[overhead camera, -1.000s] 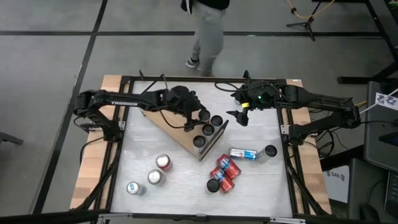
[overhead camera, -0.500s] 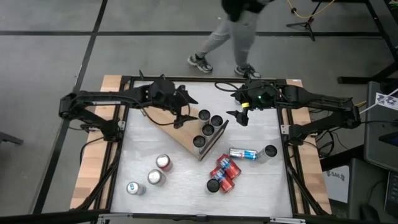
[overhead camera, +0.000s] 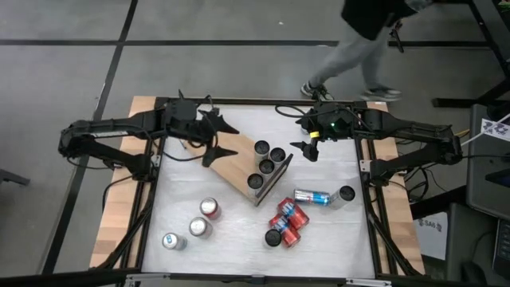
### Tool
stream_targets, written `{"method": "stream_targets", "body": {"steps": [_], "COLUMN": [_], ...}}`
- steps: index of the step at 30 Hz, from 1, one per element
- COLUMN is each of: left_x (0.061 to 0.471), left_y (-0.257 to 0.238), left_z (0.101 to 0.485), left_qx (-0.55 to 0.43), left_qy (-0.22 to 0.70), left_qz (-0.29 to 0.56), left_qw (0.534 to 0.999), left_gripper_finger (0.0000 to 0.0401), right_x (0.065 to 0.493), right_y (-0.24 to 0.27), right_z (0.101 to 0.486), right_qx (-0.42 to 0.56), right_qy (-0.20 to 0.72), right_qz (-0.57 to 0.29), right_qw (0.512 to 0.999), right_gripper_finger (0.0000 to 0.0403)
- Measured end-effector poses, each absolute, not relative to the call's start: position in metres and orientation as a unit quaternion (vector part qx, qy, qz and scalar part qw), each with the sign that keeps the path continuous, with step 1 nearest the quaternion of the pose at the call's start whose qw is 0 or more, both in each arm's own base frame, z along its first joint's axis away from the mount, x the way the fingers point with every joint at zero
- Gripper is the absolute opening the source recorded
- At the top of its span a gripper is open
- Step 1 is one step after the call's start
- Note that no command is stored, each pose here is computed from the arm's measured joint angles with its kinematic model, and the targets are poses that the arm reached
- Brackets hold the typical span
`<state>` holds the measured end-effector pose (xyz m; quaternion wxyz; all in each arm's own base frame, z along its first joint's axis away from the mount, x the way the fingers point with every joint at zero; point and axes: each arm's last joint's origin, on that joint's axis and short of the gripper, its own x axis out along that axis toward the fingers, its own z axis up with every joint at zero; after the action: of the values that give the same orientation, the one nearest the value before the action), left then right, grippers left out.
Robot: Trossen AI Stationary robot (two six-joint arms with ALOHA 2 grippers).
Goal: Place canned beverage on shelf
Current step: Put the top white-yellow soda can on the shelf aligned with the other white-yellow soda can
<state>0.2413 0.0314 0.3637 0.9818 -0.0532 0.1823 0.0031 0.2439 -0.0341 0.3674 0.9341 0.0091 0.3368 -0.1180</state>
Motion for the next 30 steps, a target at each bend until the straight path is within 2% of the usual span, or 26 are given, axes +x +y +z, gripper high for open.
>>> {"method": "stream_targets", "body": {"steps": [15, 22, 24, 27, 30], "left_x": [0.244, 0.245, 0.245, 0.245, 0.245], "left_y": [0.008, 0.001, 0.000, -0.001, -0.001], "left_z": [0.359, 0.359, 0.359, 0.359, 0.359], "left_qx": [-0.064, -0.052, -0.050, -0.048, -0.046], "left_qy": [0.202, 0.202, 0.200, 0.200, 0.200], "left_qz": [-0.016, 0.007, 0.013, 0.020, 0.027], "left_qw": [0.977, 0.978, 0.978, 0.978, 0.978], "left_gripper_finger": [0.0335, 0.0335, 0.0335, 0.0335, 0.0335], "right_x": [0.245, 0.226, 0.214, 0.196, 0.177], "right_y": [-0.034, -0.021, -0.018, -0.015, -0.008], "right_z": [0.369, 0.368, 0.368, 0.370, 0.376], "right_qx": [0.017, 0.090, 0.118, 0.142, 0.121], "right_qy": [0.329, 0.372, 0.397, 0.419, 0.419], "right_qz": [-0.113, 0.038, 0.055, 0.031, -0.007], "right_qw": [0.937, 0.923, 0.908, 0.896, 0.900], "right_gripper_finger": [0.0374, 0.0374, 0.0374, 0.0374, 0.0374]}}
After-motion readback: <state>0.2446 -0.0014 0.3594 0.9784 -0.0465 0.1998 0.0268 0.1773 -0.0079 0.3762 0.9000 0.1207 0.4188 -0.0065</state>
